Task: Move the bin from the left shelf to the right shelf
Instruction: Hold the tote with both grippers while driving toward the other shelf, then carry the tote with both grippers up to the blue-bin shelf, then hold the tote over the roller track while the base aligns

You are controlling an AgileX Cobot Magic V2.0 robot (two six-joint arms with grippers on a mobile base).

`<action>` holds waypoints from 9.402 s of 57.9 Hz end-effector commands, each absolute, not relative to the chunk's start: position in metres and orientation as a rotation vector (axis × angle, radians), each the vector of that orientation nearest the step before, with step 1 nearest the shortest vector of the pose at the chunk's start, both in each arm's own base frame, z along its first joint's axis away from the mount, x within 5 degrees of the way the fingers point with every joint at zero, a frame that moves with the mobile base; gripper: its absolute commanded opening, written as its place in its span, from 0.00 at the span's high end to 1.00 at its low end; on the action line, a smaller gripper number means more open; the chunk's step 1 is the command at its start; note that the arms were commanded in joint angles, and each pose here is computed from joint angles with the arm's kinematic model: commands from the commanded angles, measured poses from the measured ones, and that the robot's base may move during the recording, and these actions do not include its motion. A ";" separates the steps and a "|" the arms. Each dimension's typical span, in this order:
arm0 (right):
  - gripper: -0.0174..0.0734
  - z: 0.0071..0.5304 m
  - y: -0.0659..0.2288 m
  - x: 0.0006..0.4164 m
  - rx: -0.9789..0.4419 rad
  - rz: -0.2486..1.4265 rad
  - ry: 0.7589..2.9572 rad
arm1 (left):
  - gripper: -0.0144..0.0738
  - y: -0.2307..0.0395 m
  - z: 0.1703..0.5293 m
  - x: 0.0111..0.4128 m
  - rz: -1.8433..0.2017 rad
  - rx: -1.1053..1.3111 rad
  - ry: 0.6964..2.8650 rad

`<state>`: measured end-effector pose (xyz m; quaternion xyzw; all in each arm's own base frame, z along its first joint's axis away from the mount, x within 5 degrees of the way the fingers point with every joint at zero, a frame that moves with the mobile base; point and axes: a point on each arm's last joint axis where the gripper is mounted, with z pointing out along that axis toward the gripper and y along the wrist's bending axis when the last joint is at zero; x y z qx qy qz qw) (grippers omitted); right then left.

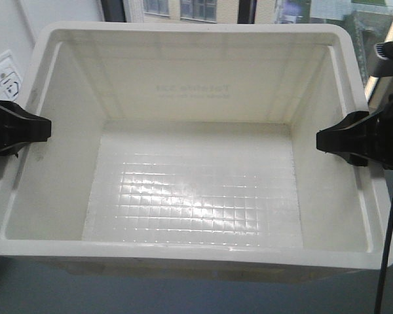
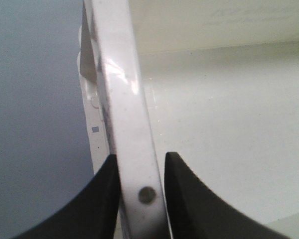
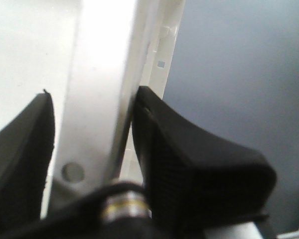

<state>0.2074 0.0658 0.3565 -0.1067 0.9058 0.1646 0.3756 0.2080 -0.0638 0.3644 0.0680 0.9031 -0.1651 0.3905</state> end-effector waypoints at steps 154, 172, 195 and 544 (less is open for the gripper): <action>0.81 0.386 0.072 0.204 -0.250 0.526 2.139 | 0.84 -0.070 0.396 0.206 -0.539 0.131 2.096; 0.81 0.386 0.072 0.204 -0.250 0.526 2.139 | 0.84 -0.070 0.396 0.206 -0.539 0.131 2.096; 0.81 0.386 0.072 0.204 -0.250 0.526 2.139 | 0.84 -0.070 0.396 0.206 -0.539 0.131 2.096; 0.81 0.344 0.080 0.263 -0.290 0.426 2.201 | 0.84 -0.076 0.352 0.261 -0.416 0.138 2.214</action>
